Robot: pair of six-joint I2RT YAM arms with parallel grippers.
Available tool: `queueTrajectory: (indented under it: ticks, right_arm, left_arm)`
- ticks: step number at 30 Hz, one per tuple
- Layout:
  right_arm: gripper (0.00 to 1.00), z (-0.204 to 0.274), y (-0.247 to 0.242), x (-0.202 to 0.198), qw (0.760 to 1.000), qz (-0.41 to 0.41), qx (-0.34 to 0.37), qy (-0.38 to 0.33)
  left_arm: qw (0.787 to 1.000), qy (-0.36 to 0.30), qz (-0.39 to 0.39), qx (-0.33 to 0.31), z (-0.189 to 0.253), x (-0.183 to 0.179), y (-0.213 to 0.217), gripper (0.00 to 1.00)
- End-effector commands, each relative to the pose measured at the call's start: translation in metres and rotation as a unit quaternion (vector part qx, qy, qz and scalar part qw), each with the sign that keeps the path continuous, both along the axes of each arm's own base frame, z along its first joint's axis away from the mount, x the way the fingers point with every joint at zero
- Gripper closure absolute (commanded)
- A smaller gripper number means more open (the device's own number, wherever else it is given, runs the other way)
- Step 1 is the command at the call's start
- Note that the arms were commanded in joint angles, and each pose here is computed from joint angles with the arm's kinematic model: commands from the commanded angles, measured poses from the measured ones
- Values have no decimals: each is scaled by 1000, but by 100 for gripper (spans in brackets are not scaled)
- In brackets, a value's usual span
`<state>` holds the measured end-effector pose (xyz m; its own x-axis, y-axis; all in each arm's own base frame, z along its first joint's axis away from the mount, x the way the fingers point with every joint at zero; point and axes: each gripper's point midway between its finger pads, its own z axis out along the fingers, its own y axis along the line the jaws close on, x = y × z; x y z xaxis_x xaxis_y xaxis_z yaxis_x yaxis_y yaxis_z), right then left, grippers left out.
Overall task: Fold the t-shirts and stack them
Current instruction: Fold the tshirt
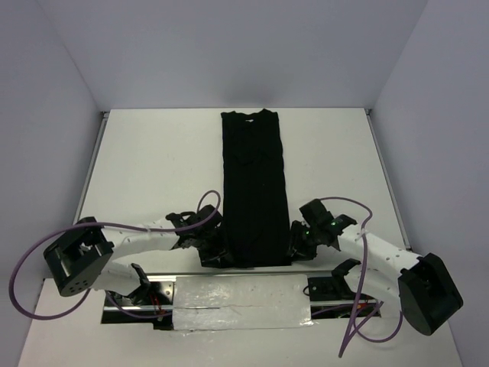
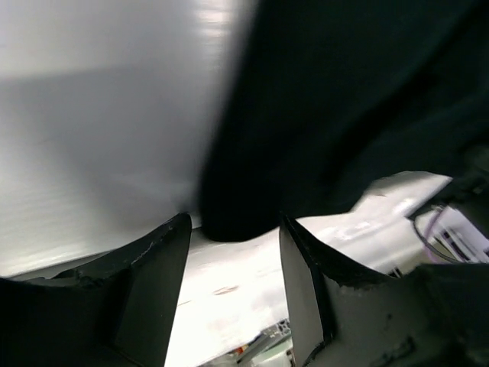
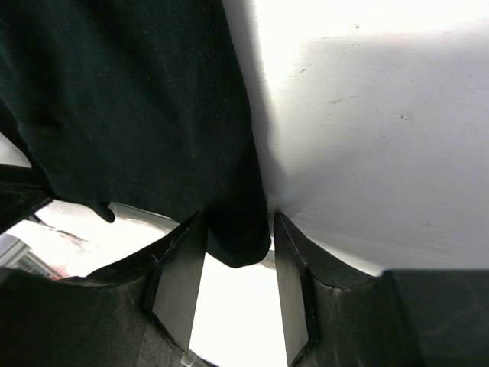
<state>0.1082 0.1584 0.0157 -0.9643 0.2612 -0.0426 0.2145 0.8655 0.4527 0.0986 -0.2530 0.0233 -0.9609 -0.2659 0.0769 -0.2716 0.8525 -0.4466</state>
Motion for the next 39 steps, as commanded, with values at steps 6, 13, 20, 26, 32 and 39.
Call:
queueTrajectory:
  ticks: [6, 13, 20, 26, 32, 39]
  right_arm:
    - [59, -13, -9, -10, 1000, 5, -19, 0]
    - [89, -9, 5, -3, 1000, 19, -6, -4]
    - [99, 14, 10, -15, 999, 27, 3, -17]
    - [99, 43, 12, -27, 999, 32, 31, -22]
    - [98, 92, 20, -9, 996, 29, 44, -66]
    - [98, 118, 20, 39, 994, 20, 6, -110]
  left_arm:
    - [999, 1, 2, 33, -24, -3, -2, 49]
    - [999, 1, 6, 45, -23, -8, 7, 87]
    - [999, -34, -29, 28, 1, -12, -11, 99]
    - [998, -54, -45, -3, 30, -28, -40, 100]
    - [995, -79, 15, 61, 67, -10, -26, 100]
    - [986, -126, 30, 106, 96, 46, -23, 100]
